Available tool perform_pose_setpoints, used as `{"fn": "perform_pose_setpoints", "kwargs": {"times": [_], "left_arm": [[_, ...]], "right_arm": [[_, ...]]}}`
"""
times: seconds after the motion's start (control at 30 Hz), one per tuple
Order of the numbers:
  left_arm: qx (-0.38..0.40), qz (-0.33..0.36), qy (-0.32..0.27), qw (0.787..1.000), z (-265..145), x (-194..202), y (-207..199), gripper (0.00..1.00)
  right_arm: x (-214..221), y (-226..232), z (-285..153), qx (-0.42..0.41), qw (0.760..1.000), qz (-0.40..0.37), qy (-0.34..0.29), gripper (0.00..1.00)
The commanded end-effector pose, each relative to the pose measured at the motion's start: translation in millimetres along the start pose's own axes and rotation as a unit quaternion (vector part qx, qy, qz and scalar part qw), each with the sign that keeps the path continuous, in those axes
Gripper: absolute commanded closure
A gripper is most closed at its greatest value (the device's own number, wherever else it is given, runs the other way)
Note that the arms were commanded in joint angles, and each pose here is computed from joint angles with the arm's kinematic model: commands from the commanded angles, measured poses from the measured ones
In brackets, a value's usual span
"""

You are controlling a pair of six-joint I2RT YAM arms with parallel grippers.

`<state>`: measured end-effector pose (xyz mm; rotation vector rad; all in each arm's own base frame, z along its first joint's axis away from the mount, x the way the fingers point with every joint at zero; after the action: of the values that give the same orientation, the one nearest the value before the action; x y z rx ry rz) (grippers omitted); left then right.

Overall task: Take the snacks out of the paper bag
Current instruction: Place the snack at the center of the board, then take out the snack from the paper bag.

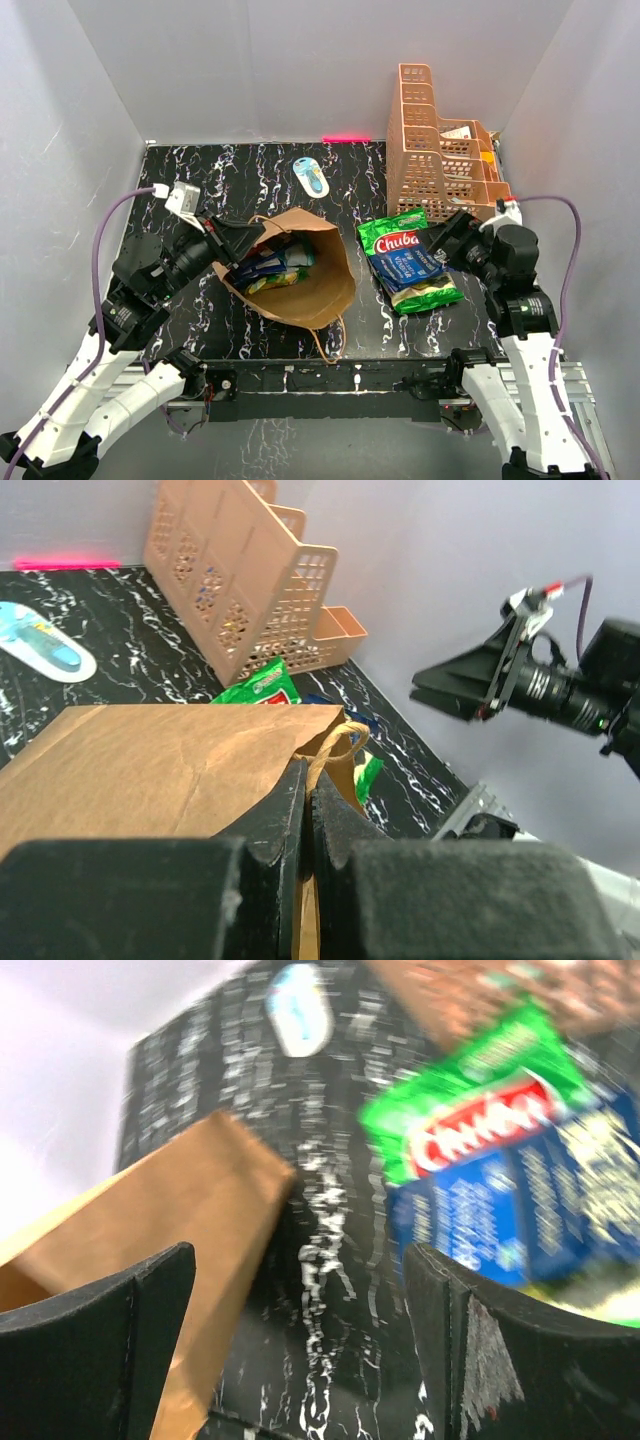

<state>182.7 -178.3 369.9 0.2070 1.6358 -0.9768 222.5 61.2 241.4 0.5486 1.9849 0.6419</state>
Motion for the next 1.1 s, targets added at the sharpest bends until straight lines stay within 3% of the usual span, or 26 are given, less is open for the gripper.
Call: {"fn": "perform_pose_setpoints", "kwargs": {"times": [0.0,0.1,0.23,0.33,0.47,0.6,0.77,0.8,0.87,0.9,0.97,1.07], "left_arm": [[0.072,0.029,0.004,0.997,-2,1,-21,1.0],[0.084,0.023,0.016,0.996,1,9,-21,1.0],[0.084,0.016,0.026,0.996,4,15,-19,1.0],[0.081,0.014,0.024,0.996,5,15,-18,1.0],[0.069,0.014,0.022,0.997,5,12,-16,1.0],[0.07,0.013,0.019,0.997,4,8,-18,1.0],[0.081,0.018,0.016,0.996,2,0,-25,1.0],[0.085,0.021,0.015,0.996,1,-1,-27,1.0],[0.093,0.024,0.013,0.995,0,-4,-31,1.0],[0.097,0.026,0.012,0.995,-1,-5,-32,1.0],[0.105,0.027,0.012,0.994,-2,-5,-35,1.0],[0.111,0.028,0.006,0.993,-4,-7,-37,1.0]], "right_arm": [[-18,105,-33,-0.284,0.938,-0.198,-0.004,0.14],[-4,140,-49,-0.38,0.893,-0.239,0.026,0.16],[21,164,-64,-0.445,0.841,-0.303,0.061,0.16],[35,172,-68,-0.471,0.808,-0.348,0.066,0.15],[59,186,-60,-0.477,0.786,-0.387,0.074,0.16],[92,216,-69,-0.503,0.736,-0.45,0.039,0.16],[143,231,-58,-0.483,0.653,-0.583,-0.011,0.15],[150,232,-55,-0.484,0.63,-0.607,-0.024,0.15],[164,231,-52,-0.501,0.561,-0.657,-0.047,0.16],[164,234,-47,-0.499,0.541,-0.673,-0.072,0.16],[163,236,-31,-0.469,0.532,-0.697,-0.101,0.15],[175,230,-8,-0.439,0.49,-0.745,-0.105,0.16]]}}
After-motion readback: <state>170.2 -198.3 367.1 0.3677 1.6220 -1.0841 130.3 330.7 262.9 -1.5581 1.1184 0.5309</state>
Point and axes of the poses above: each gripper's point midway between its finger pads, its own z axis out along the fingers, its own y axis along the line the jaws close on, x = y × z, the point moved 2 cm from there along -z, back along the fingers
